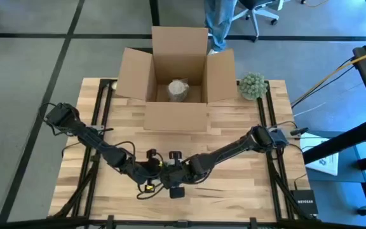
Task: Wrap mug
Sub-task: Wrap the dark green mug using the transparent bubble wrap
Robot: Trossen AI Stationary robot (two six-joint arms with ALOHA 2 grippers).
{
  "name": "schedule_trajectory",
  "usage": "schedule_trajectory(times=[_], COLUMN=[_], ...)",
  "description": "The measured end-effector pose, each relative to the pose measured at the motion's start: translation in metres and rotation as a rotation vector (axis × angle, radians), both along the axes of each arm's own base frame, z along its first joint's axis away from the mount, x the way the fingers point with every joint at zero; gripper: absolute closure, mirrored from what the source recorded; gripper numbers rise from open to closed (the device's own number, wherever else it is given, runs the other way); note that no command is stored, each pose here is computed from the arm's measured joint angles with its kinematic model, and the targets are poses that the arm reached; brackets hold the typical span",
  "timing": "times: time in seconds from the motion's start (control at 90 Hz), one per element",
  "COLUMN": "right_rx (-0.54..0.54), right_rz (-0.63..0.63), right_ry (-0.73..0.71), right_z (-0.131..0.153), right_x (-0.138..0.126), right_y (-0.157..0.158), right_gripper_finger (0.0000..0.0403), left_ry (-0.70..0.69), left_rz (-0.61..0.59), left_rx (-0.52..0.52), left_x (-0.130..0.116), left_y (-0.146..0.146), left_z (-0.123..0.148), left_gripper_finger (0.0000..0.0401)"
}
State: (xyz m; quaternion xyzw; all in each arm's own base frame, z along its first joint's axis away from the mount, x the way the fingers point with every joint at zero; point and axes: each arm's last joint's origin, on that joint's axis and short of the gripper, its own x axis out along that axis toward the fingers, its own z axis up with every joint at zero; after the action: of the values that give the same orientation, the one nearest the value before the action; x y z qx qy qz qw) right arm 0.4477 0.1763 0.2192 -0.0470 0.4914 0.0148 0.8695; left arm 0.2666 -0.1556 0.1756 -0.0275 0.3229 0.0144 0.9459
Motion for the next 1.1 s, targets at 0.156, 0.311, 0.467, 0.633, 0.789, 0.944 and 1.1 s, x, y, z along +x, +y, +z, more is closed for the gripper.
schedule_trajectory(times=[0.156,0.311,0.467,0.633,0.789,0.944,1.1], right_rx=[-0.020,-0.022,0.008,0.034,0.040,0.046,0.043], right_rz=[-0.017,-0.016,-0.033,-0.022,-0.013,-0.003,-0.001], right_ry=[-0.037,0.025,0.019,-0.007,-0.009,0.002,0.018], right_z=[0.023,-0.003,-0.024,-0.034,-0.034,-0.036,-0.039], right_x=[-0.006,-0.003,-0.002,-0.001,-0.001,-0.001,-0.002], right_y=[-0.007,-0.012,-0.014,-0.012,-0.012,-0.011,-0.011], right_gripper_finger=[0.0402,0.0402,0.0402,0.0402,0.0402,0.0402,0.0402], left_ry=[0.007,0.004,0.007,0.005,-0.009,-0.046,-0.084], left_rz=[-0.003,0.002,0.001,-0.003,-0.021,-0.037,-0.043], left_rx=[0.006,0.005,0.006,0.010,0.015,0.015,0.007], left_x=[-0.001,-0.001,-0.001,-0.001,-0.003,-0.005,-0.009], left_y=[0.000,0.000,0.000,0.000,0.001,0.003,0.005], left_z=[-0.001,0.000,0.000,0.000,0.004,0.015,0.028], left_gripper_finger=[0.0401,0.0401,0.0401,0.0401,0.0401,0.0401,0.0401])
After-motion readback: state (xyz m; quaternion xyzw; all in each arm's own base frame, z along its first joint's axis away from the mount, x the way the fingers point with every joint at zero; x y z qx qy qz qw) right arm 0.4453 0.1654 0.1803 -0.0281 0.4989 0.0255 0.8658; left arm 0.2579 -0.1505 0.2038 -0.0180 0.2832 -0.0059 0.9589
